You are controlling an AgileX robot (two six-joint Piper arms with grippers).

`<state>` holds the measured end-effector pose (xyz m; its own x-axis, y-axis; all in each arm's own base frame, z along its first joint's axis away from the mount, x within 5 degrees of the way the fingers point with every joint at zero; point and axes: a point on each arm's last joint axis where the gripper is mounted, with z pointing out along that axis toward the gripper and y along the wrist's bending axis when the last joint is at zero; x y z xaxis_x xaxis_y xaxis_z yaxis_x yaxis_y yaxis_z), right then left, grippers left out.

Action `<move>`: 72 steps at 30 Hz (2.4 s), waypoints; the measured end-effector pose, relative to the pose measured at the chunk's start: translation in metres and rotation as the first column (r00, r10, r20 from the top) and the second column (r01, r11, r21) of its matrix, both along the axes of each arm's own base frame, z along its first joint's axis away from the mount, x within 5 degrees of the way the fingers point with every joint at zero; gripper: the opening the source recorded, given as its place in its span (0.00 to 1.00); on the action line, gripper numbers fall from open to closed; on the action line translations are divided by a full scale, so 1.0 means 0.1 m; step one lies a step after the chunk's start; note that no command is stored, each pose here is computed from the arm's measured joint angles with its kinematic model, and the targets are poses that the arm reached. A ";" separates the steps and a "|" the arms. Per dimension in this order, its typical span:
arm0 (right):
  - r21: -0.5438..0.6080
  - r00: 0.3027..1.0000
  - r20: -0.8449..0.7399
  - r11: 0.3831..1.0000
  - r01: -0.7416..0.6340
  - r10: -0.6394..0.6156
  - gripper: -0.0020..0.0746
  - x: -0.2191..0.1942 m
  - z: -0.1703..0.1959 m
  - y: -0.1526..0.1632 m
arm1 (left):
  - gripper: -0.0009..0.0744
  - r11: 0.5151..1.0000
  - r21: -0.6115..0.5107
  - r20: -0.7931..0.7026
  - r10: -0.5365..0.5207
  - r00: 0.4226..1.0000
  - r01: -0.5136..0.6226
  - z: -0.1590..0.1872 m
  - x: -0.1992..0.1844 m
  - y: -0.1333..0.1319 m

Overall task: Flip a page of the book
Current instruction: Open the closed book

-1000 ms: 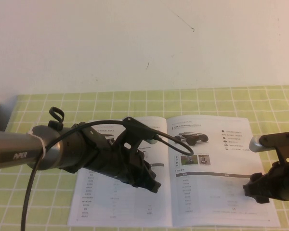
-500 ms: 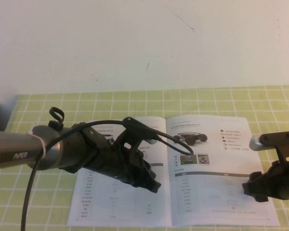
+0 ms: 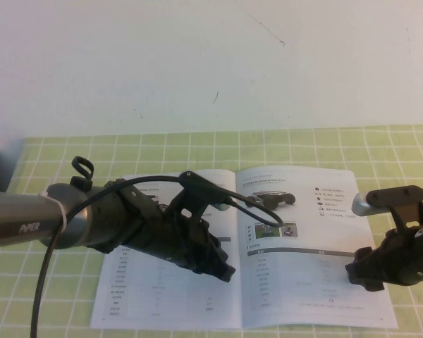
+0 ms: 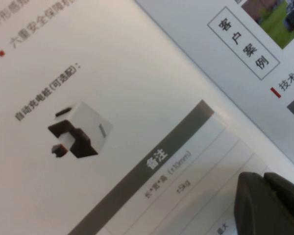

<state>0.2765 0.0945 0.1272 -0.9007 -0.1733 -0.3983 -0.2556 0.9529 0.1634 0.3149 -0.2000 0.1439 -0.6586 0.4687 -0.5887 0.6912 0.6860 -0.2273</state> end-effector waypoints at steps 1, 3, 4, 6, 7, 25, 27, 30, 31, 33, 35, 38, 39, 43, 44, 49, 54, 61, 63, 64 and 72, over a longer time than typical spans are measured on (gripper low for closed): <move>0.001 1.000 0.001 1.000 -0.002 0.002 0.63 0.00 0.00 0.00 | 0.01 1.000 0.000 0.000 0.000 1.000 0.000 0.00 0.00 0.00; 0.001 1.000 -0.002 1.000 -0.003 0.003 0.63 0.00 0.00 0.00 | 0.01 1.000 0.000 0.000 0.000 1.000 0.000 0.00 0.00 0.00; 0.002 1.000 -0.005 1.000 -0.001 0.001 0.63 0.00 0.00 0.00 | 0.01 1.000 0.000 0.000 0.000 1.000 0.000 0.00 0.00 0.00; 0.004 1.000 -0.005 1.000 0.001 -0.001 0.63 0.00 0.00 0.01 | 0.01 1.000 0.001 0.002 -0.003 1.000 0.003 0.00 0.00 0.00; 0.007 1.000 -0.008 1.000 0.004 -0.004 0.63 0.00 0.00 0.01 | 0.01 1.000 0.001 0.002 -0.003 1.000 0.003 0.00 0.00 0.00; 0.024 1.000 -0.015 1.000 0.004 -0.003 0.63 0.00 0.01 0.03 | 0.01 0.999 0.038 -0.064 0.027 0.998 -0.025 -0.12 0.01 0.01; 0.028 1.000 -0.020 1.000 0.003 -0.003 0.63 0.00 0.01 0.03 | 0.01 0.999 0.033 -0.075 0.031 0.997 -0.028 -0.12 0.01 0.01; 0.042 1.000 -0.027 0.999 0.007 -0.006 0.63 0.00 0.03 0.05 | 0.01 0.999 0.033 -0.075 0.030 0.997 -0.028 -0.12 0.01 0.00; 0.045 0.999 -0.033 0.999 0.000 0.001 0.63 0.00 0.04 0.06 | 0.01 0.999 0.033 -0.077 0.030 0.997 -0.027 -0.12 0.01 0.00; 0.051 0.999 -0.042 0.999 -0.012 0.014 0.63 0.00 0.05 0.07 | 0.01 0.999 0.033 -0.077 0.030 0.997 -0.027 -0.12 0.01 0.00; 0.058 0.999 -0.032 0.998 -0.026 0.028 0.63 0.02 0.10 0.09 | 0.01 0.999 0.032 -0.078 0.031 0.996 -0.028 -0.12 0.01 0.00; 0.064 0.999 -0.017 0.997 -0.036 0.037 0.63 0.04 0.15 0.10 | 0.01 0.999 0.032 -0.079 0.028 0.997 -0.026 -0.12 0.01 0.00; 0.063 0.999 -0.015 0.997 -0.038 0.039 0.63 0.05 0.16 0.10 | 0.01 0.999 0.032 -0.079 0.028 0.997 -0.026 -0.12 0.01 0.00; 0.042 0.997 -0.020 0.996 -0.074 0.075 0.62 0.03 0.15 0.09 | 0.01 0.999 0.031 -0.079 0.030 0.996 -0.027 -0.12 0.01 0.00; 0.034 0.996 -0.018 0.996 -0.083 0.084 0.61 0.03 0.15 0.09 | 0.01 0.999 0.031 -0.080 0.029 0.996 -0.027 -0.12 0.01 0.00; -0.005 0.992 -0.013 0.992 -0.129 0.129 0.54 0.03 0.14 0.07 | 0.01 0.999 0.032 -0.079 0.025 0.997 -0.023 -0.12 0.01 0.00; -0.032 0.988 -0.010 0.987 -0.157 0.157 0.54 0.03 0.14 0.06 | 0.01 0.999 0.031 -0.084 0.022 0.996 -0.019 -0.12 0.01 0.00; -0.051 0.985 -0.010 0.984 -0.170 0.169 0.69 0.03 0.12 0.05 | 0.01 0.999 0.031 -0.084 0.021 0.996 -0.019 -0.12 0.01 0.00; -0.051 0.985 -0.024 0.984 -0.169 0.168 0.71 0.03 0.07 0.05 | 0.01 0.999 0.031 -0.084 0.021 0.996 -0.019 -0.12 0.01 0.00; -0.050 0.986 -0.036 0.985 -0.166 0.164 0.71 0.04 0.04 0.05 | 0.01 0.999 0.031 -0.084 0.021 0.996 -0.019 -0.12 0.01 0.00; 0.018 0.993 -0.040 0.994 -0.111 0.112 0.71 0.09 0.02 0.10 | 0.01 0.999 0.030 -0.089 0.018 0.996 -0.016 -0.12 0.00 -0.01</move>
<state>0.2859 0.1045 0.1290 -0.8919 -0.2678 -0.3645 -0.3530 0.9160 0.1907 0.3152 -0.2005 0.1316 -0.7159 0.4732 -0.5135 0.6573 0.7048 -0.2669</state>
